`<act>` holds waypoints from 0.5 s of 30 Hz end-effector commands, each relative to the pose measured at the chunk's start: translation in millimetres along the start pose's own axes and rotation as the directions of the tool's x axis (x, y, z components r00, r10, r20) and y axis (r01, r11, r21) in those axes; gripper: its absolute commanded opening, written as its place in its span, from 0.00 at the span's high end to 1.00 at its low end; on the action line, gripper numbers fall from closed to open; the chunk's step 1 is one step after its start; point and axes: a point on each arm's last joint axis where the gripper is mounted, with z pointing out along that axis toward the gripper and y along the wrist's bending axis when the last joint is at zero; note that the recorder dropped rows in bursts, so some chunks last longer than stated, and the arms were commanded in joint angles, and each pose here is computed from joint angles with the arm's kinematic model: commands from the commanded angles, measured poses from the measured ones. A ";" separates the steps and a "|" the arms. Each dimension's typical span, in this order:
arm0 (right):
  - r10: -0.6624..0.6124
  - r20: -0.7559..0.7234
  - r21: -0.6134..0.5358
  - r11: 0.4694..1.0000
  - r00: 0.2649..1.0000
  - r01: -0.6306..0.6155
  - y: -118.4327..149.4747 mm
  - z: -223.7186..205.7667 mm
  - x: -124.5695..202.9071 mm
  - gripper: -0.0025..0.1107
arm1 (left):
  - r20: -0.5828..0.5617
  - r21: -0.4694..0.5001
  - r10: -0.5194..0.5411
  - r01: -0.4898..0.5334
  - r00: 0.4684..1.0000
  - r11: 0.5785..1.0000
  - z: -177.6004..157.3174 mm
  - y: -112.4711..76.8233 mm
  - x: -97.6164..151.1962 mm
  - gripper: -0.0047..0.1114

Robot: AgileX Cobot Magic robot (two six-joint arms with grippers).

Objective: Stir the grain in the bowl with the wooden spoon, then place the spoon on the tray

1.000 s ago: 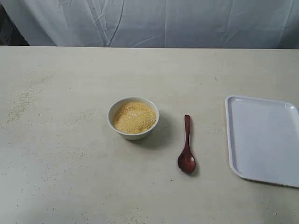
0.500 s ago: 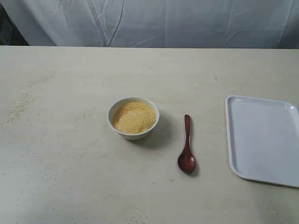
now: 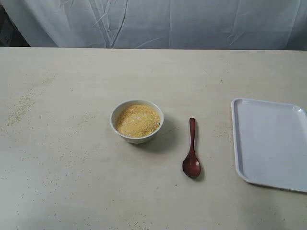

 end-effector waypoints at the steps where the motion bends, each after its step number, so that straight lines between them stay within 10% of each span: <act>1: 0.015 -0.148 0.015 1.000 0.989 -0.012 -2.3 32.2 1.4 0.99 | 0.012 0.001 -0.001 0.001 1.000 1.000 0.1 -0.1 0.2 0.96; 9: 0.058 -0.533 -0.043 0.995 0.844 -0.095 14.7 96.6 1.3 0.99 | 0.012 0.001 -0.001 0.001 1.000 1.000 0.1 -0.1 0.2 0.96; 15: -0.152 -0.622 -0.145 0.986 0.768 0.077 112.5 179.5 21.0 0.99 | 0.012 0.001 -0.001 0.001 1.000 1.000 0.1 -0.1 0.2 0.96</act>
